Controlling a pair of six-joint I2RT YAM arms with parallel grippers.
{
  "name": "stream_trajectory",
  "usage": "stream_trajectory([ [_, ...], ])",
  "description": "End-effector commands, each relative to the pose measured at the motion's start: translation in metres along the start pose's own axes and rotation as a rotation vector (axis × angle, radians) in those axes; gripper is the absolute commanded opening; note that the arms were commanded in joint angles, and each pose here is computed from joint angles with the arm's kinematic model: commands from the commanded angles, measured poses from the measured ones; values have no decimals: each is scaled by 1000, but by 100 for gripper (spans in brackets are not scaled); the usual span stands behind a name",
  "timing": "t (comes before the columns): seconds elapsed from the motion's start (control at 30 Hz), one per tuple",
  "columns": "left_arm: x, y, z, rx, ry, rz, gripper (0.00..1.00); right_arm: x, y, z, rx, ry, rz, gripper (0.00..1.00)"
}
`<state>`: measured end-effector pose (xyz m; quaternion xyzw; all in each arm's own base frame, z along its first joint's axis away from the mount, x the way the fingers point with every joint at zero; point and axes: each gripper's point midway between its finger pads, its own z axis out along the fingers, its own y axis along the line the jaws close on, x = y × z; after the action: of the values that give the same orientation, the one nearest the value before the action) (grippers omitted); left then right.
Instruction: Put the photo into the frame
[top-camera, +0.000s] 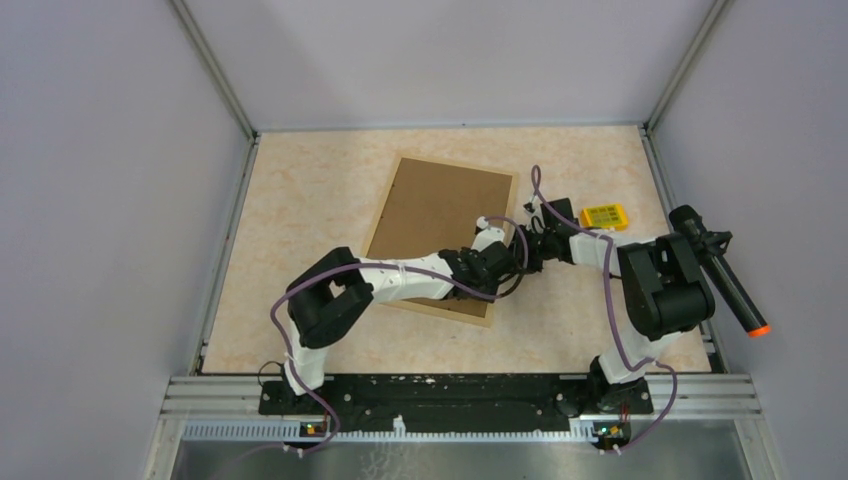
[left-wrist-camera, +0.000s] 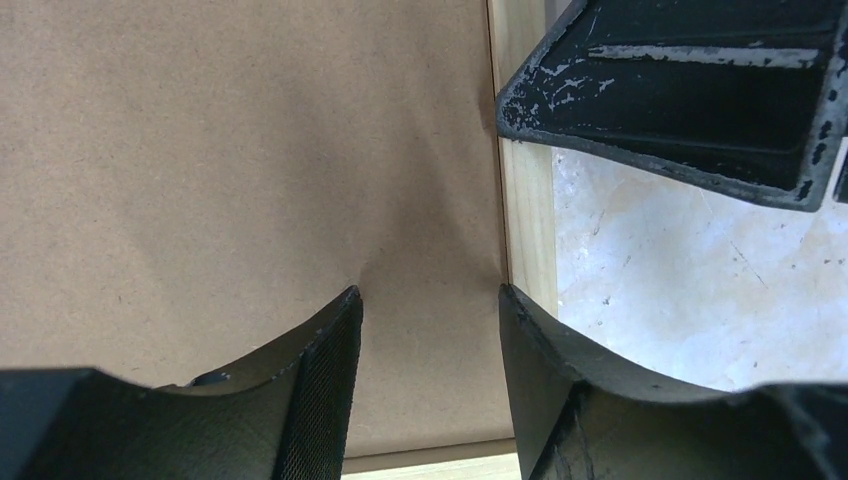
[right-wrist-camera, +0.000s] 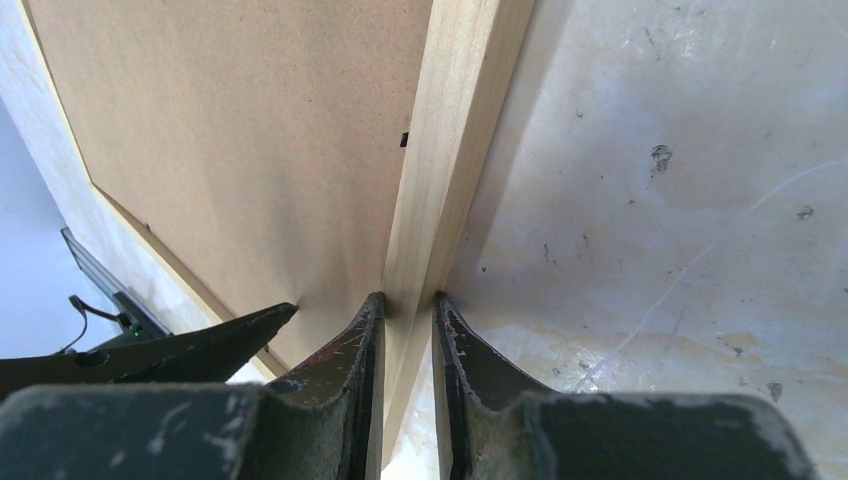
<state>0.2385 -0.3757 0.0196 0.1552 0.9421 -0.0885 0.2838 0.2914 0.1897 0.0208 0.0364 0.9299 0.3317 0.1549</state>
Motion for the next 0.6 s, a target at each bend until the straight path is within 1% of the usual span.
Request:
stream_trajectory([
  [0.0, 114, 53, 28, -191, 309, 116, 58, 34, -23, 5, 75, 91, 23, 0],
  [0.23, 132, 65, 19, -255, 313, 157, 60, 28, -17, 4, 56, 80, 9, 0],
  [0.33, 143, 74, 19, -285, 292, 183, 64, 26, -16, 5, 49, 77, 6, 0],
  [0.57, 169, 99, 28, -275, 227, 191, 65, 28, -13, 5, 31, 74, 17, 0],
])
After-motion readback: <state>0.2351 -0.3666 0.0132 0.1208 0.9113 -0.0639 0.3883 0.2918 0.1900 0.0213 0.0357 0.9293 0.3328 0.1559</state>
